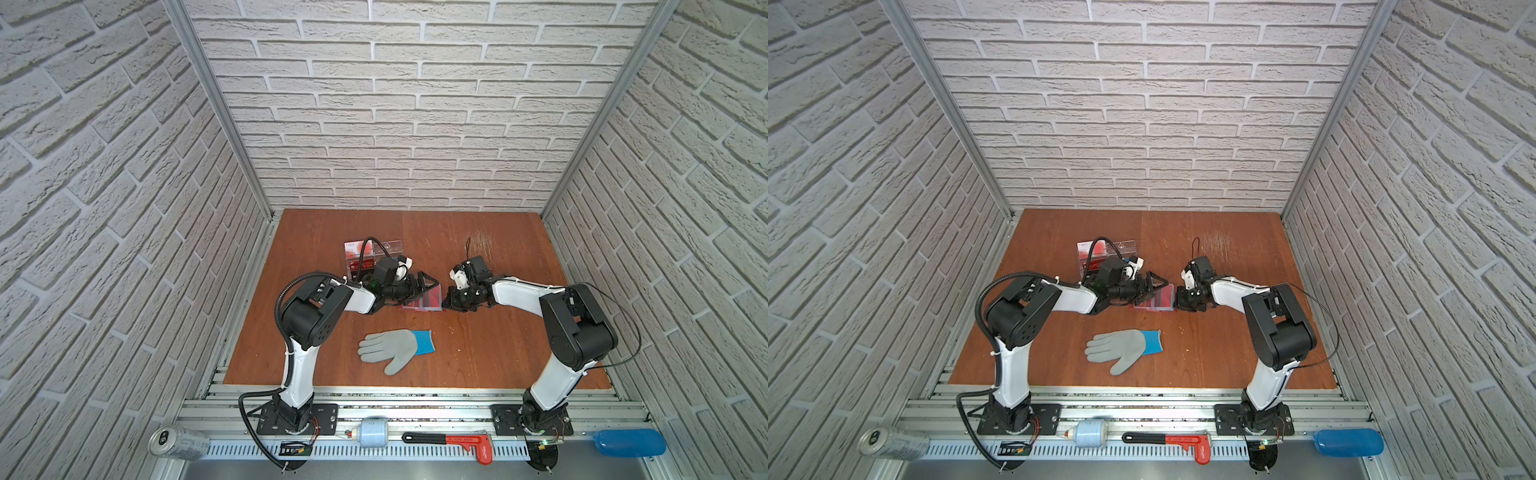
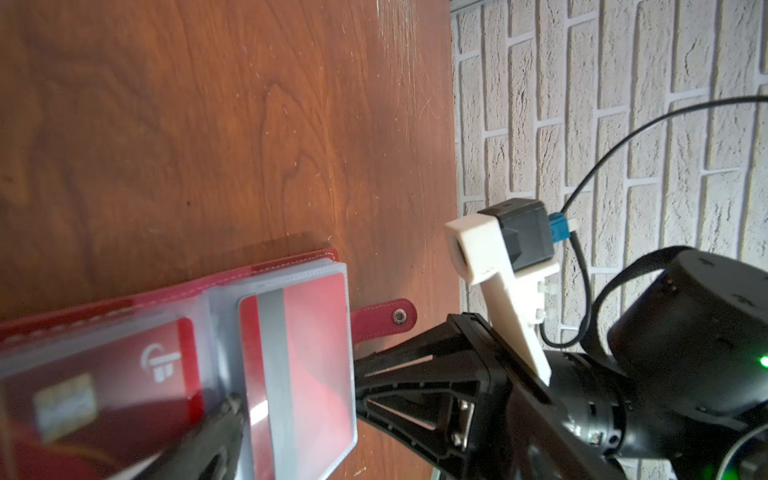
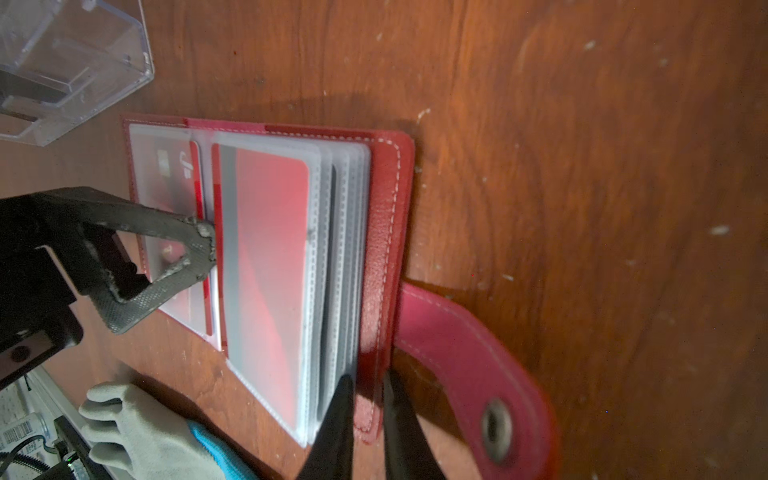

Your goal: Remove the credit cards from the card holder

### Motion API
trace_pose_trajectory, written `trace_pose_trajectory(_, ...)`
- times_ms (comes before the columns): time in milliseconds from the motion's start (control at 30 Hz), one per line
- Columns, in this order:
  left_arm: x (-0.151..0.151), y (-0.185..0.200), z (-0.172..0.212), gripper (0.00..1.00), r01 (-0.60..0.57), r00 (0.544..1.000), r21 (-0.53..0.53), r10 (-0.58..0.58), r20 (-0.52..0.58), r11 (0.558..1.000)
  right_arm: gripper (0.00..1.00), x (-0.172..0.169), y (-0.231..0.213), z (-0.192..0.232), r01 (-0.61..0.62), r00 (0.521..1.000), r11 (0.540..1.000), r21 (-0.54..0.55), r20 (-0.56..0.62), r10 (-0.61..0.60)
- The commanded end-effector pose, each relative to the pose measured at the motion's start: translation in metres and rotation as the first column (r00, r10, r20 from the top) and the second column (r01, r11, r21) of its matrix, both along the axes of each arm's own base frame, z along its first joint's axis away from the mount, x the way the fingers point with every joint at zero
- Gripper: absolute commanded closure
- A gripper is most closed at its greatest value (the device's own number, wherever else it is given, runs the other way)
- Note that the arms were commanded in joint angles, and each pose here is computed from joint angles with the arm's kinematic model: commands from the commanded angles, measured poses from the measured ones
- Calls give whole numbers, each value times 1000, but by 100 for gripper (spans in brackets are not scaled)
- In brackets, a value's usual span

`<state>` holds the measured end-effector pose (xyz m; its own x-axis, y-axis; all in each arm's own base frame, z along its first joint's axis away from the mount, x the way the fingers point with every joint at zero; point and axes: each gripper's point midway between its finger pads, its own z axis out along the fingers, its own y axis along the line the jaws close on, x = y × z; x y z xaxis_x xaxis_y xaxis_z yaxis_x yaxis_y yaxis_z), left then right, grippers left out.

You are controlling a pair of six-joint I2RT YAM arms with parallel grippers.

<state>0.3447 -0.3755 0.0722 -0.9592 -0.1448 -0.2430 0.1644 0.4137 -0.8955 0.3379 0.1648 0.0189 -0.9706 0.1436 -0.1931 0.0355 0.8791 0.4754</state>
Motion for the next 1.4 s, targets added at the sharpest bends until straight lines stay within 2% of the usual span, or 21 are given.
trace_pose_trajectory(0, -13, -6, -5, 2, 45, 999, -3, -45, 19, 999, 83, 8, 0, 14, 9, 999, 1000, 21, 37, -10)
trace_pose_trajectory(433, -17, -5, -11, 2, 42, 999, 8, -42, 13, 999, 78, 34, -2, 39, 52, 995, 998, 33, 87, -55)
trace_pose_trajectory(733, -18, -5, -14, 2, 40, 999, 10, -40, 14, 999, 75, 39, -16, 40, 99, 990, 995, -21, 101, -97)
trace_pose_trajectory(867, -17, -5, -13, 2, 37, 999, 7, -37, 15, 999, 75, 38, -16, 41, 99, 990, 995, -11, 105, -98)
trace_pose_trajectory(1367, -17, -5, -13, 2, 34, 999, 1, -34, 18, 999, 76, 33, -4, 12, 73, 997, 996, 43, 30, -74)
